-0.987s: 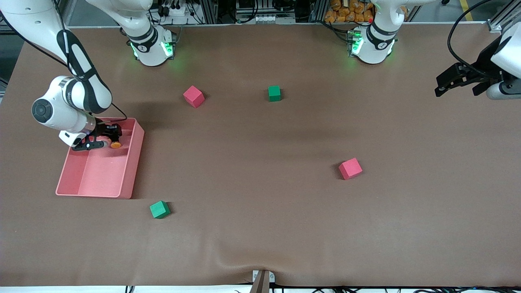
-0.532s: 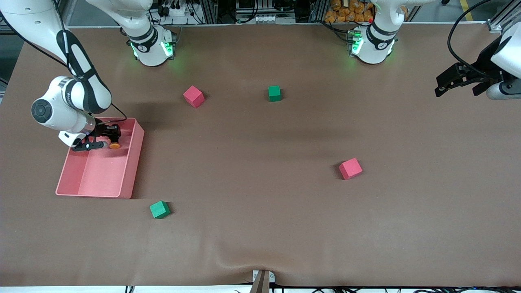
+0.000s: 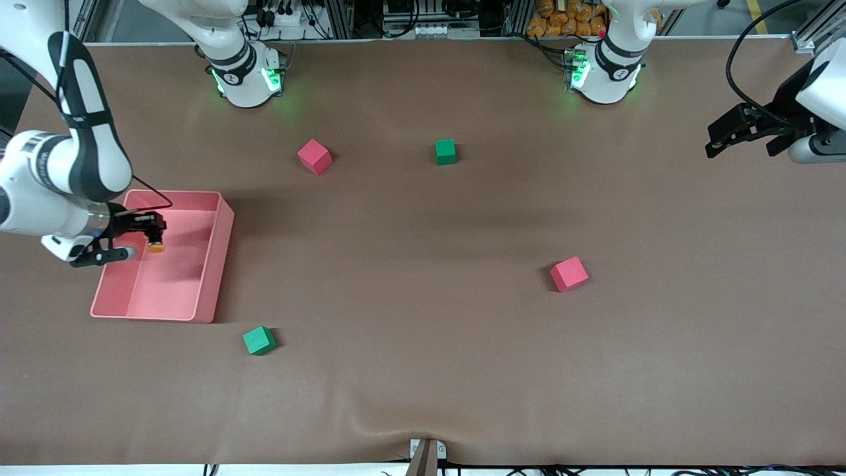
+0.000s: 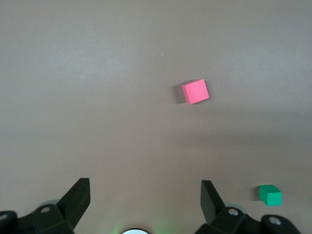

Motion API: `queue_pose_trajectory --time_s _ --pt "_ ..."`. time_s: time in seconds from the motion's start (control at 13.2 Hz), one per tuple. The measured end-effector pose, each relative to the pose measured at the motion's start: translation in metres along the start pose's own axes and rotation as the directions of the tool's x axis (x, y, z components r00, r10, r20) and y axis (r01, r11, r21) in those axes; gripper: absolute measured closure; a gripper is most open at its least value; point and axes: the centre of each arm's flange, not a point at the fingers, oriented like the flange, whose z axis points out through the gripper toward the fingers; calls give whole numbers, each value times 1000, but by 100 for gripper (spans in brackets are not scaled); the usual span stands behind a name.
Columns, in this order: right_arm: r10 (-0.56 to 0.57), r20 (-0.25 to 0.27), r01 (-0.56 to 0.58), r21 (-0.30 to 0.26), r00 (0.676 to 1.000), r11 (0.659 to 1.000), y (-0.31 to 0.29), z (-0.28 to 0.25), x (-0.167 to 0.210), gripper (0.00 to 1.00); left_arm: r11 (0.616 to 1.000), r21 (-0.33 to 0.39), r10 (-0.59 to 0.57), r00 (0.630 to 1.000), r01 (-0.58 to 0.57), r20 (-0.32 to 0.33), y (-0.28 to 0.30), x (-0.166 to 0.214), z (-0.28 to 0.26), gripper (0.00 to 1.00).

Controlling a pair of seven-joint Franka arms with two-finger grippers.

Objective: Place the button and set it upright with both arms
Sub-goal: 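Carry the button with the right gripper to the table's middle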

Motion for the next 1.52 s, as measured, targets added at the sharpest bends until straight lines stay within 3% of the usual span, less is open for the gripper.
queue_pose_trajectory --time_s 0.3,0.53,0.91,1.06,1.29,1.52 --pt "10 1 -10 -26 1000 1000 -56 -46 27 59 1000 0 0 1000 0 1 0 0 1 0" --pt "15 -13 -15 -57 1000 998 -142 -54 47 59 1000 0 1 1000 -1 2 0 1 1 0" --pt "61 -38 -60 35 997 998 -298 -51 76 59 1000 0 1 1000 -1 2 1 1 1 0" --pt "79 -43 -77 50 996 996 -373 -38 94 59 1000 0 1 1000 -1 3 1 1 2 0" --pt "90 -51 -89 19 995 996 -490 15 112 59 1000 0 1 1000 -1 4 1 1 2 0" --pt "135 -120 -130 45 984 990 -567 61 117 59 1000 0 1 1000 -1 4 1 1 2 0"
